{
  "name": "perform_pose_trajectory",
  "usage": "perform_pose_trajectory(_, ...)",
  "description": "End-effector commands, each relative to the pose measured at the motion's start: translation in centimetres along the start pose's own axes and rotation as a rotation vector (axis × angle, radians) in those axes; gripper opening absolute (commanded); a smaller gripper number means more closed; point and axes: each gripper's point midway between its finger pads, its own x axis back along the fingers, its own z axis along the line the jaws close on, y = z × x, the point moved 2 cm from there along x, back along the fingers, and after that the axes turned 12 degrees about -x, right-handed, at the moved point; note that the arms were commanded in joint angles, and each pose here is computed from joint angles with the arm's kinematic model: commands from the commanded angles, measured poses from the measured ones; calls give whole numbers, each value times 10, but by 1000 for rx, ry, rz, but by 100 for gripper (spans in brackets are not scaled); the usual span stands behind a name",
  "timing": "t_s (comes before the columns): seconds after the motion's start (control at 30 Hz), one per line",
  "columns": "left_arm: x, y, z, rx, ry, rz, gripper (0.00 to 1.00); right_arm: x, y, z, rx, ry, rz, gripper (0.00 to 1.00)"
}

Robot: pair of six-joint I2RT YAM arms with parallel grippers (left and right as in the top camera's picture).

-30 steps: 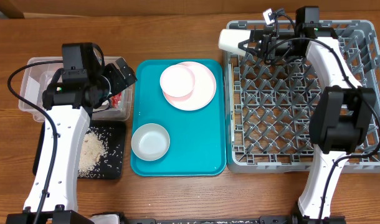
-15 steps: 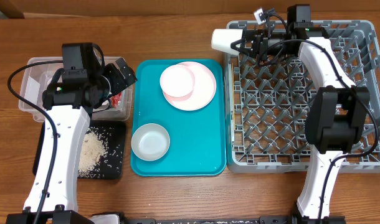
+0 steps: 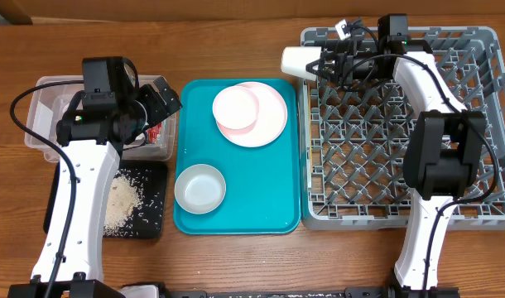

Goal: Sort waste into correct bins and load items into the dishwasher
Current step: 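Lower the cup into the rack's back-left corner and release it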

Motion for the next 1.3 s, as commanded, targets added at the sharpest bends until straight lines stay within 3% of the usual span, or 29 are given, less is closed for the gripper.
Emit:
perform_pose_trajectory(0.0,7,6,-5,-10,-18,-21,100,5,-11,-23,-63,-80,18,4)
perform_pose_trajectory(0.27,7,6,-5,-10,-18,-21,100,11,-24,-41,-122,-205,64,4)
perform_pose_trajectory(1.27,7,6,-5,-10,-18,-21,100,14,-34,-51,-81,-283,114,5)
